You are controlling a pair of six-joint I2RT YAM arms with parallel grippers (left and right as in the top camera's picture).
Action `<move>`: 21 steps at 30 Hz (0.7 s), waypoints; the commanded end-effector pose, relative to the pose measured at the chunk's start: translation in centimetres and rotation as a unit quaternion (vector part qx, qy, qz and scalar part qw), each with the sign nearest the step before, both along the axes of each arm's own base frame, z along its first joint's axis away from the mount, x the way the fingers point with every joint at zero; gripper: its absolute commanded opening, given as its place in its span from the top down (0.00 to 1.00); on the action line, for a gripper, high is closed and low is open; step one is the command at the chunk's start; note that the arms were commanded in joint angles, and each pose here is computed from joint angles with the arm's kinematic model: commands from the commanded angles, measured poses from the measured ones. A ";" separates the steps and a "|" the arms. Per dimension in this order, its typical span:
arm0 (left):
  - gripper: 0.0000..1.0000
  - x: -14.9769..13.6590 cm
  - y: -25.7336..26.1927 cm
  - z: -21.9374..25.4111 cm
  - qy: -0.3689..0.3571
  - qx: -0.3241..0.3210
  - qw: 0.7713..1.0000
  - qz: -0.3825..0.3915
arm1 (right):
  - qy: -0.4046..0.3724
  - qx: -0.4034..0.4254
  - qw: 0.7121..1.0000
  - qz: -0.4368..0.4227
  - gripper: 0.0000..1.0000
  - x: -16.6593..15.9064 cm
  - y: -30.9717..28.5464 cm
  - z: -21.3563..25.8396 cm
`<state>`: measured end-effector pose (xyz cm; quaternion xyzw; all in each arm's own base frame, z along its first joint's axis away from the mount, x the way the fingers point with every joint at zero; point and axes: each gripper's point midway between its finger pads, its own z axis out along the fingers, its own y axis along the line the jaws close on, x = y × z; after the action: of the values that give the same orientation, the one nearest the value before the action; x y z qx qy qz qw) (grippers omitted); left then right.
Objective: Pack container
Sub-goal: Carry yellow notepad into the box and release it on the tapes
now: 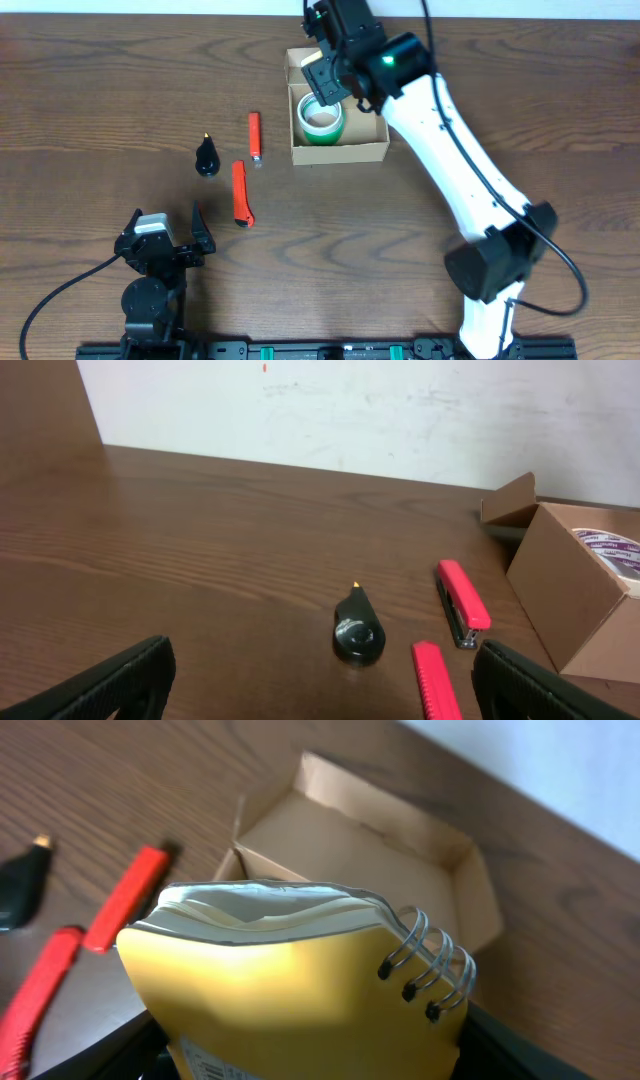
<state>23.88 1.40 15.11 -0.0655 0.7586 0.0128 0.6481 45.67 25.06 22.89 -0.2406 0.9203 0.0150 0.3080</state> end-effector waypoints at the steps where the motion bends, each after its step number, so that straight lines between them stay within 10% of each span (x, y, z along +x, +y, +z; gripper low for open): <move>1: 0.04 -0.2 0.1 -1.6 0.024 0.002 1.000 0.004 | 0.022 -0.021 0.999 -0.013 0.69 1.3 0.3 -3.7; 21: 0.04 -0.2 0.1 -1.6 0.024 0.002 1.000 0.004 | 0.114 -0.036 0.993 0.006 0.67 1.1 2.1 -13.2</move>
<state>23.88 1.40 15.11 -0.0655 0.7586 0.0128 0.6481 47.17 26.29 9.86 -0.2573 0.9458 -0.0090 0.1981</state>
